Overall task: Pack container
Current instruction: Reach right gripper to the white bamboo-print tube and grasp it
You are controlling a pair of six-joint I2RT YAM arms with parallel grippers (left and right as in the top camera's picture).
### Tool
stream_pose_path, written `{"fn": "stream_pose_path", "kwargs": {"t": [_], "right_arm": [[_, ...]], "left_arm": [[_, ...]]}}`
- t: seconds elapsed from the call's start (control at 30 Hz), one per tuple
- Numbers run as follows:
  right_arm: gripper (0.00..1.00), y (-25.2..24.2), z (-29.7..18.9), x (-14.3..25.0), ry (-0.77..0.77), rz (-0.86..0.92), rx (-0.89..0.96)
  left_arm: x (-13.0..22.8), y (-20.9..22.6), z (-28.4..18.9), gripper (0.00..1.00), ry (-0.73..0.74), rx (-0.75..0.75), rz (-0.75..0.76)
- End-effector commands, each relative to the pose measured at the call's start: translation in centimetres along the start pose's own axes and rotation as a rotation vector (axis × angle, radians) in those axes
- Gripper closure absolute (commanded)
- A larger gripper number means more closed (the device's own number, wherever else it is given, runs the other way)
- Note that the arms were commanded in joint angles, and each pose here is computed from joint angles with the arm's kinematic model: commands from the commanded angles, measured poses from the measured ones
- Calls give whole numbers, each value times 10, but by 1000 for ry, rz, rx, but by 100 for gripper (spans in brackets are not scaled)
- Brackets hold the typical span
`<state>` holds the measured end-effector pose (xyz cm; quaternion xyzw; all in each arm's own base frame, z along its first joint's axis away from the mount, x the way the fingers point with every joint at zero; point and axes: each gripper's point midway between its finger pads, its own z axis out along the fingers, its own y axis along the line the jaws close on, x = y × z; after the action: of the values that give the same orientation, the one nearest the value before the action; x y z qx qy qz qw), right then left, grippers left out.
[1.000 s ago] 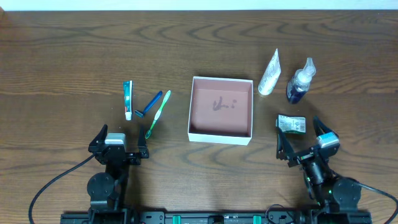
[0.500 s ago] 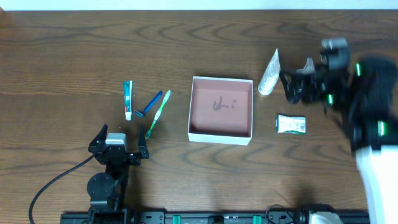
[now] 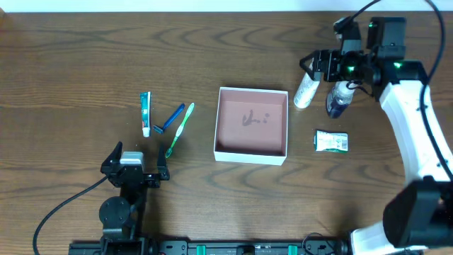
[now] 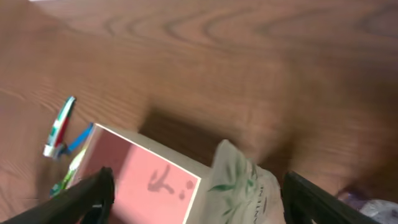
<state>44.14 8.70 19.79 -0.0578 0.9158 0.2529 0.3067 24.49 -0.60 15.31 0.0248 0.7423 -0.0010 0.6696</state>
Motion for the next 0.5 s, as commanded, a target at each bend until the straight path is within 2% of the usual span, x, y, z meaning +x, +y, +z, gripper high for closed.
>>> {"fn": "stream_pose_path", "kwargs": {"t": [0.0, 0.23, 0.47], "right_arm": [[21, 4, 5, -1, 11, -26, 31], [34, -8, 15, 15, 69, -110, 332], [51, -5, 15, 17, 64, -159, 485]], "left_arm": [[15, 0, 1, 2, 47, 4, 3], [15, 0, 1, 2, 47, 4, 3], [15, 0, 1, 2, 47, 4, 3]]}}
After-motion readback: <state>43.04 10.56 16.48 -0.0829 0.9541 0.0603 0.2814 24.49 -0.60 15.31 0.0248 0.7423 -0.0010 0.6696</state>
